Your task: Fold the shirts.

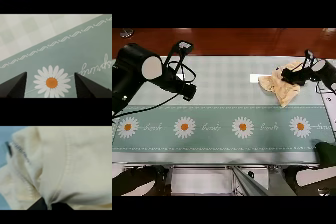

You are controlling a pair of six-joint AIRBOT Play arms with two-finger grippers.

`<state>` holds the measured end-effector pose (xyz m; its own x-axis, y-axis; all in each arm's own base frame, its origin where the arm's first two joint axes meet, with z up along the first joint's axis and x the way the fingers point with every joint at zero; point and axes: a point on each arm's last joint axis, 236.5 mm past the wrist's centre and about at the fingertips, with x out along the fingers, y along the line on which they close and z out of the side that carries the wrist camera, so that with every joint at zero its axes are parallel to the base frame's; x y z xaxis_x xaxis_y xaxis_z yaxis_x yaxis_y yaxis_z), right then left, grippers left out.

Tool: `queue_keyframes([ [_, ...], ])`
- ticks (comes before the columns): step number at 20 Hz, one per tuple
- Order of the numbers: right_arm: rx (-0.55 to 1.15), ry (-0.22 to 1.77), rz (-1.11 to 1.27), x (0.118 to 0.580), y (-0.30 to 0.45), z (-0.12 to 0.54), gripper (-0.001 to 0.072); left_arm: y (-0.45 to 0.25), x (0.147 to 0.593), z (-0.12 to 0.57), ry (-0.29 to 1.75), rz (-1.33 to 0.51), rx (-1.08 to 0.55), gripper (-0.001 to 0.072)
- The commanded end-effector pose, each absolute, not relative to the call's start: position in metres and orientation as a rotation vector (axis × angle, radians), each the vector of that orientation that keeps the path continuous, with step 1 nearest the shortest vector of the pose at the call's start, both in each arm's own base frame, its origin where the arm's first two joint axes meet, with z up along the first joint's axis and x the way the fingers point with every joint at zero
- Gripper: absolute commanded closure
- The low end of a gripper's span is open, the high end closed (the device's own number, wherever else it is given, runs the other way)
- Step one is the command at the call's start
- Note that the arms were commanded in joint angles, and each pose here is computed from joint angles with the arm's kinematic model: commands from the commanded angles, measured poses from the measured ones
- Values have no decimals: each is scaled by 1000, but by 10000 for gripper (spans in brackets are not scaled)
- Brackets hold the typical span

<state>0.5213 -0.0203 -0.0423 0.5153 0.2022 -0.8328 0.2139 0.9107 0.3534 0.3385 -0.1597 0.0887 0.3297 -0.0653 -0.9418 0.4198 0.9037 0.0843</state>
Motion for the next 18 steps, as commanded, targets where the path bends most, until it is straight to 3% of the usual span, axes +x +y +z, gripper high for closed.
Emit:
queue_keyframes([
  [1, 186, 809, 167, 534, 10, 78, 682, -164, 347, 112, 1144, -331, 322, -6],
  [4, 52, 459, 235, 507, 39, 248, 683, -172, 360, 172, 1007, -346, 277, -6],
  [9, 32, -73, 300, 375, 69, 474, 683, -169, 334, 339, 655, -409, 138, -7],
  [14, -46, -285, 270, 265, 64, 548, 683, -122, 273, 462, 274, -390, 50, -7],
  [18, -103, -210, 251, 255, 61, 531, 683, -89, 232, 492, 149, -358, 26, 3],
])
